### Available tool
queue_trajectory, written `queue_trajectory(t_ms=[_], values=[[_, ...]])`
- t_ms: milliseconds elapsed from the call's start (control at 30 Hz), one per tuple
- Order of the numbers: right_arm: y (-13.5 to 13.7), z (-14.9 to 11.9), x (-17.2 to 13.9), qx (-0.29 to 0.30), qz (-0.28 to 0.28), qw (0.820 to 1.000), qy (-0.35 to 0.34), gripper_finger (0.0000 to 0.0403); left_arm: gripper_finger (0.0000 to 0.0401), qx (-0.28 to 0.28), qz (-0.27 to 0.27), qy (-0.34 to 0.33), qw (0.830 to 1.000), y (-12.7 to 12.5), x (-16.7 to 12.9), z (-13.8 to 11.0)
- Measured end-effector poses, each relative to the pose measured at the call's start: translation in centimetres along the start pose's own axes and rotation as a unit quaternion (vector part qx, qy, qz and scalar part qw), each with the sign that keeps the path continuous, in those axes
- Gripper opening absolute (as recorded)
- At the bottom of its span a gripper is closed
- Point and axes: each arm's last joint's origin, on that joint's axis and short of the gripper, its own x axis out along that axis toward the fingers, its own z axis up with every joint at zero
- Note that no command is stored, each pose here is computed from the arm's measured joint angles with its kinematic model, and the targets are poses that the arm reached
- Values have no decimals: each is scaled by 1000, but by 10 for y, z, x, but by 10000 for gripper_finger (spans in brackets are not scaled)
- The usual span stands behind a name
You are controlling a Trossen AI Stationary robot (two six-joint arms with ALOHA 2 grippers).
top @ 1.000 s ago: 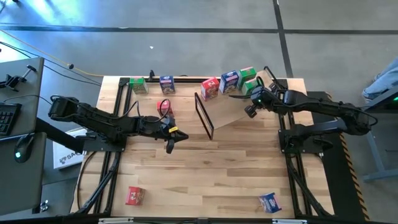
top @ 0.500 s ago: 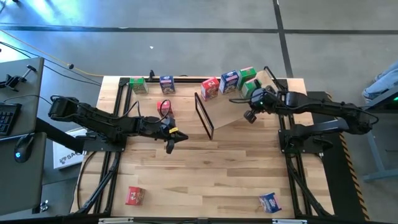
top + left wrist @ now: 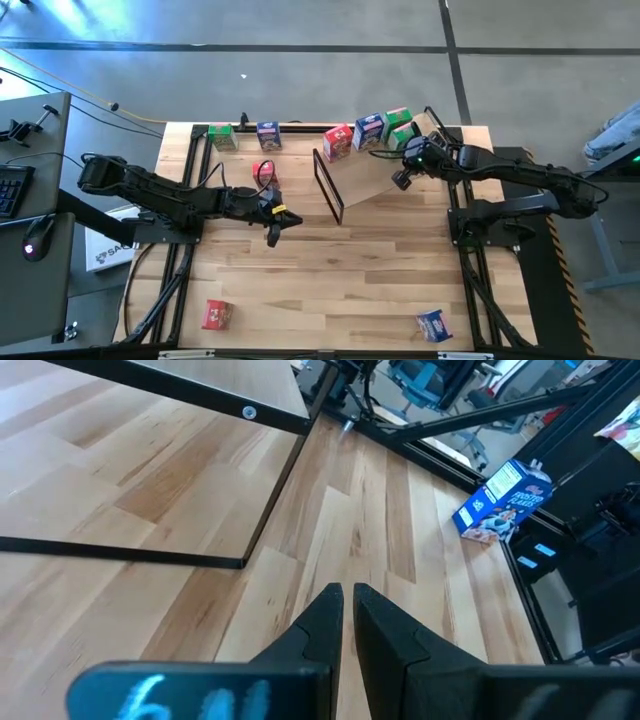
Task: Stack cereal on shelf
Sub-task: Put the bottom green cereal box on the shelf aligned with the green cereal box
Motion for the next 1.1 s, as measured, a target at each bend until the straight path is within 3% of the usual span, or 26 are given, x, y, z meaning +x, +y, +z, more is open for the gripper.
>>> queue_trajectory(t_ms=[300, 767, 1100], values=[[-3, 3, 1, 4, -2, 1000, -10, 0, 21, 0, 0, 0, 1000, 0, 0, 0], [5, 7, -1, 14, 40, 998, -35, 0, 21, 0, 0, 0, 1000, 0, 0, 0], [-1, 8, 0, 22, 0, 999, -39, 0, 21, 0, 0, 0, 1000, 0, 0, 0]])
